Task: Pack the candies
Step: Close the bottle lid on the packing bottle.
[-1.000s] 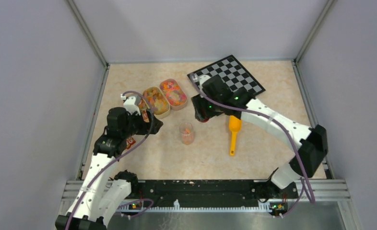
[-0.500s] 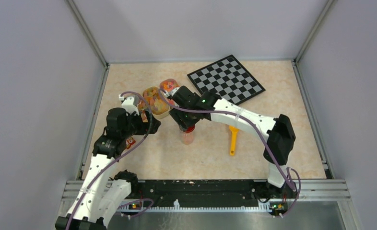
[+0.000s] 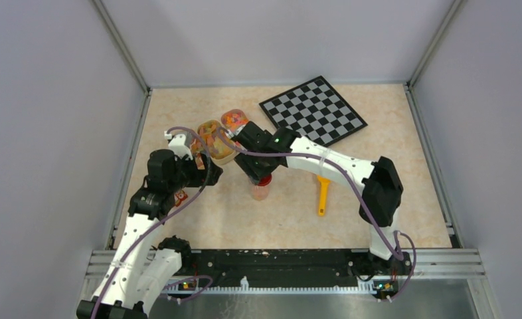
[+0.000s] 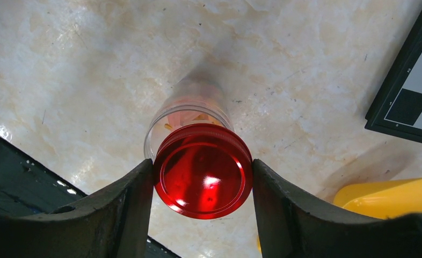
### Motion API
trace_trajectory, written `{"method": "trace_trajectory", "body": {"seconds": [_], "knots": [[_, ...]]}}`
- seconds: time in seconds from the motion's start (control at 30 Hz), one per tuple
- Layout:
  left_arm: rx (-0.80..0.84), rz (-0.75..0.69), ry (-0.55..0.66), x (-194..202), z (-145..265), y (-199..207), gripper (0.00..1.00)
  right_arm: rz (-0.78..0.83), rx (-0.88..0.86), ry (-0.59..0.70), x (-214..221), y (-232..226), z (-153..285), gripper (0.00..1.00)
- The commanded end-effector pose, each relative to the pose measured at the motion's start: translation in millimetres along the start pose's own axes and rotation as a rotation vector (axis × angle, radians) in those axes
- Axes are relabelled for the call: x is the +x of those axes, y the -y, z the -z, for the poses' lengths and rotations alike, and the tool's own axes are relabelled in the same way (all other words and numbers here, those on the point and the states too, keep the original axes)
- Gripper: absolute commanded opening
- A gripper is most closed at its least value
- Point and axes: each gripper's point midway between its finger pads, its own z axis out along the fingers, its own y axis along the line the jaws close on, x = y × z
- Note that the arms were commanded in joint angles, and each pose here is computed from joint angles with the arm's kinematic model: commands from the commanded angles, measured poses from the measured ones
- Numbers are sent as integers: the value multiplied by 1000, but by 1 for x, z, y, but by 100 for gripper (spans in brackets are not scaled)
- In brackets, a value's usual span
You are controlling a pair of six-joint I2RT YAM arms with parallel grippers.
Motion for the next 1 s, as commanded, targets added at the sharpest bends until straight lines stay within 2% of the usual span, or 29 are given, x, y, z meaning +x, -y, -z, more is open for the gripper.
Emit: {"method": "trace_trajectory", "body": {"seconds": [0.0, 0.5, 0.73, 0.97], "knots": [[10, -8, 58, -17, 5, 5, 99, 8, -30, 53, -21, -11, 7, 51], [15, -10, 62, -18, 6, 6, 99, 14, -39, 44, -23, -14, -6, 58], [28, -14, 58, -17, 6, 8, 99, 7, -45, 53, -26, -16, -4, 70], [27, -13, 56, -17, 7, 8, 99, 11, -56, 47, -25, -16, 3, 69]]}}
